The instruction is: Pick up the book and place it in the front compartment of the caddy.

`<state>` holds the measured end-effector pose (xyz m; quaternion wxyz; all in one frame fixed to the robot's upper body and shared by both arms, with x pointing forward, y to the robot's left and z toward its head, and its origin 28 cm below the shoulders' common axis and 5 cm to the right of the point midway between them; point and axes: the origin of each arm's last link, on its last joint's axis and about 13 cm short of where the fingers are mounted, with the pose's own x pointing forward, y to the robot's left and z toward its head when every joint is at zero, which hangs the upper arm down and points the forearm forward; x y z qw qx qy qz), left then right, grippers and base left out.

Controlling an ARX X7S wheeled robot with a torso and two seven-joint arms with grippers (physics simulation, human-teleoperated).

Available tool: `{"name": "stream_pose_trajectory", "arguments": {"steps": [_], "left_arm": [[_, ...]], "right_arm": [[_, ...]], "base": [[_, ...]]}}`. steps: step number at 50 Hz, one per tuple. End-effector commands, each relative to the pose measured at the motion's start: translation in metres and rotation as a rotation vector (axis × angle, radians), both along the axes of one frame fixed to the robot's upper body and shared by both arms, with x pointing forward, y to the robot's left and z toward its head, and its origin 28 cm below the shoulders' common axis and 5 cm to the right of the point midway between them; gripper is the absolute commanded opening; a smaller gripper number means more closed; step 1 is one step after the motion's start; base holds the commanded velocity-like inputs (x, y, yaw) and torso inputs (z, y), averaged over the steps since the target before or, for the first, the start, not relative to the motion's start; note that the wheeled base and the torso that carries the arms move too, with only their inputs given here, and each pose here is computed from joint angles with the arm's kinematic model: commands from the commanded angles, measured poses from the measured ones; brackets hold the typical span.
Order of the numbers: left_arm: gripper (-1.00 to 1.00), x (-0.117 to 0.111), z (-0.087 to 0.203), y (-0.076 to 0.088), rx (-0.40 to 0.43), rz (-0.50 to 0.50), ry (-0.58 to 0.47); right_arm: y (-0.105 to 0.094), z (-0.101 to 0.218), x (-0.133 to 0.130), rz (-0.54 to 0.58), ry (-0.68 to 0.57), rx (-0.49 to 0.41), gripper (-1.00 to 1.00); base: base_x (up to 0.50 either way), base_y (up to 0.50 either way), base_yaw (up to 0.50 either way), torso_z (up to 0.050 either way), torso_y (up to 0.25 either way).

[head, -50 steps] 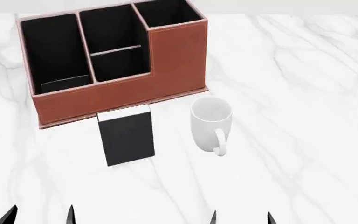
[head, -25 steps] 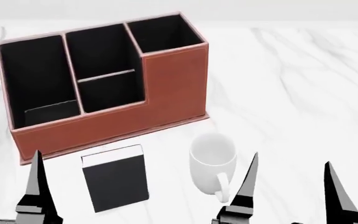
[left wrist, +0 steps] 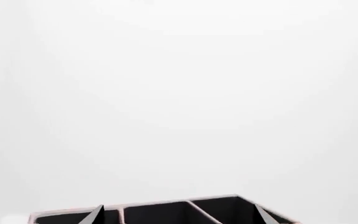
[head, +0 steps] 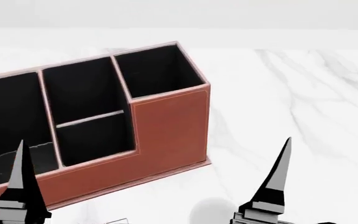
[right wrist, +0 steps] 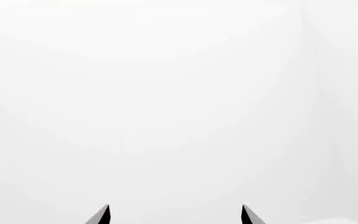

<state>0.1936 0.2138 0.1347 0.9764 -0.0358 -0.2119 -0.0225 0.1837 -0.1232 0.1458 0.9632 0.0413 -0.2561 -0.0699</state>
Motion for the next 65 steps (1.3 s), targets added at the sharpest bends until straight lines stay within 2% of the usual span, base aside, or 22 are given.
{"name": "stream_pose_trajectory", "arguments": {"steps": [1,20,23,24,27,35,65], "left_arm": [[1.0,-0.001,0.0014,0.0007,-0.01,-0.002,-0.003],[1.0,-0.0028,0.0016,0.0002,-0.009,-0.012,-0.005],[1.0,-0.003,0.0017,0.0001,-0.009,-0.013,-0.005],[1.0,-0.0031,0.0016,0.0,-0.009,-0.014,-0.005],[1.0,-0.0031,0.0017,0.0001,-0.009,-0.015,-0.005],[1.0,-0.0034,0.0016,-0.0005,-0.007,-0.021,-0.002],[1.0,-0.0026,0.0012,0.0001,-0.021,-0.027,0.01]], "right_arm": [[-0.0017,0.0031,-0.0022,-0.009,-0.024,0.001,1.0],[-0.0016,0.0018,-0.0007,-0.022,-0.024,-0.003,1.0],[-0.0016,0.0014,0.0002,-0.034,-0.024,-0.002,1.0],[-0.0022,0.0006,0.0025,-0.073,-0.021,0.002,1.0],[-0.0029,-0.0004,0.0046,-0.038,0.022,0.029,1.0],[-0.0028,-0.0026,0.0011,0.009,-0.014,0.049,1.0],[-0.0041,-0.0019,0.0003,-0.004,-0.038,0.033,1.0]], "base": [[0.5,0.0,0.0,0.0,0.0],[0.5,0.0,0.0,0.0,0.001],[0.5,0.0,0.0,0.0,0.003],[0.5,0.0,0.0,0.0,0.0],[0.4,0.0,0.0,0.0,0.0],[0.0,0.0,0.02,0.0,0.001],[0.0,0.0,0.5,0.0,0.0]]}}
